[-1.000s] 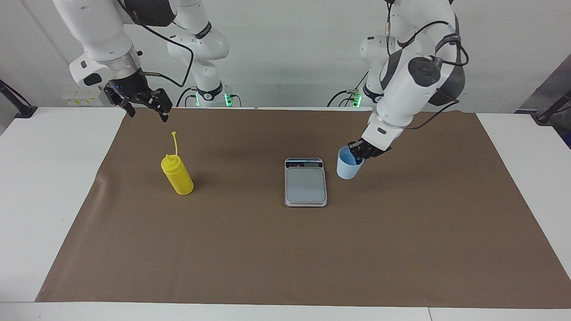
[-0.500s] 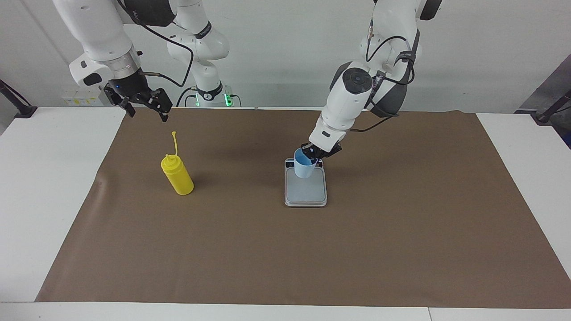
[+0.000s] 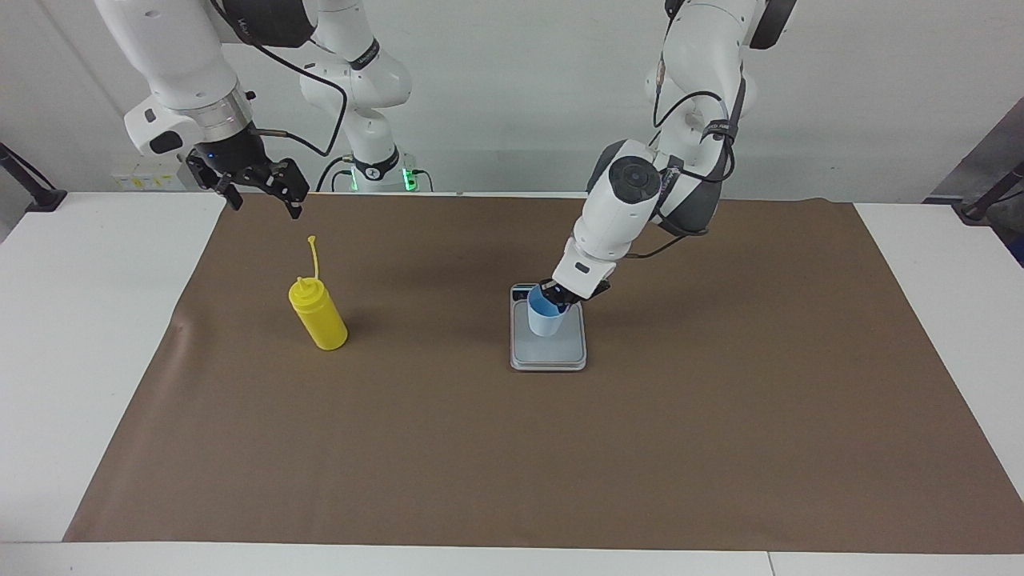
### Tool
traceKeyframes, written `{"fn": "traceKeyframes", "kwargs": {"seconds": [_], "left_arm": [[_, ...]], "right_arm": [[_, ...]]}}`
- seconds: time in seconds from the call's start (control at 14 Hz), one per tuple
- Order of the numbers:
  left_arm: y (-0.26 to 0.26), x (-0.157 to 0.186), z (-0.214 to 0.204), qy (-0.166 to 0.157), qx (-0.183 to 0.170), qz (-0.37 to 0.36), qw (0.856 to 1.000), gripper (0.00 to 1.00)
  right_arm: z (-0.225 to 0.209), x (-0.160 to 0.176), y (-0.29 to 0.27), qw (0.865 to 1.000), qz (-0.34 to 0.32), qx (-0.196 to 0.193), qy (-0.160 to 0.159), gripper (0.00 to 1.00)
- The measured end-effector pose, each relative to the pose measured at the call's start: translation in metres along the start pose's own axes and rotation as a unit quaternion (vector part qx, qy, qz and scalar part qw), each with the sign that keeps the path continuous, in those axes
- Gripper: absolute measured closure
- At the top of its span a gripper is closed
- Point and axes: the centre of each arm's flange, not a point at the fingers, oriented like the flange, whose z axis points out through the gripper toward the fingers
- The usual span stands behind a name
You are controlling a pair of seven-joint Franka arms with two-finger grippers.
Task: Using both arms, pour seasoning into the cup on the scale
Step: 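Lower the blue cup onto the scale and open the left gripper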
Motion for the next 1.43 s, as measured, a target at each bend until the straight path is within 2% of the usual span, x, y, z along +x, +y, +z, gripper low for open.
{"fn": "traceKeyframes", "kwargs": {"seconds": [0.64,1.07,1.29,1.43], "left_arm": [[-0.002,0.005,0.01,0.012,0.005,0.004,1.0,0.96],[-0.003,0.003,0.021,0.009,0.008,0.006,1.0,0.96],[-0.003,0.004,0.02,0.017,0.013,0.011,1.0,0.68],[-0.003,0.005,0.014,0.022,0.013,0.013,1.0,0.45]], "right_arm": [[0.0,0.0,0.0,1.0,0.0,0.0,0.0,0.0],[0.0,0.0,0.0,1.0,0.0,0.0,0.0,0.0],[0.0,0.0,0.0,1.0,0.0,0.0,0.0,0.0],[0.0,0.0,0.0,1.0,0.0,0.0,0.0,0.0]]}}
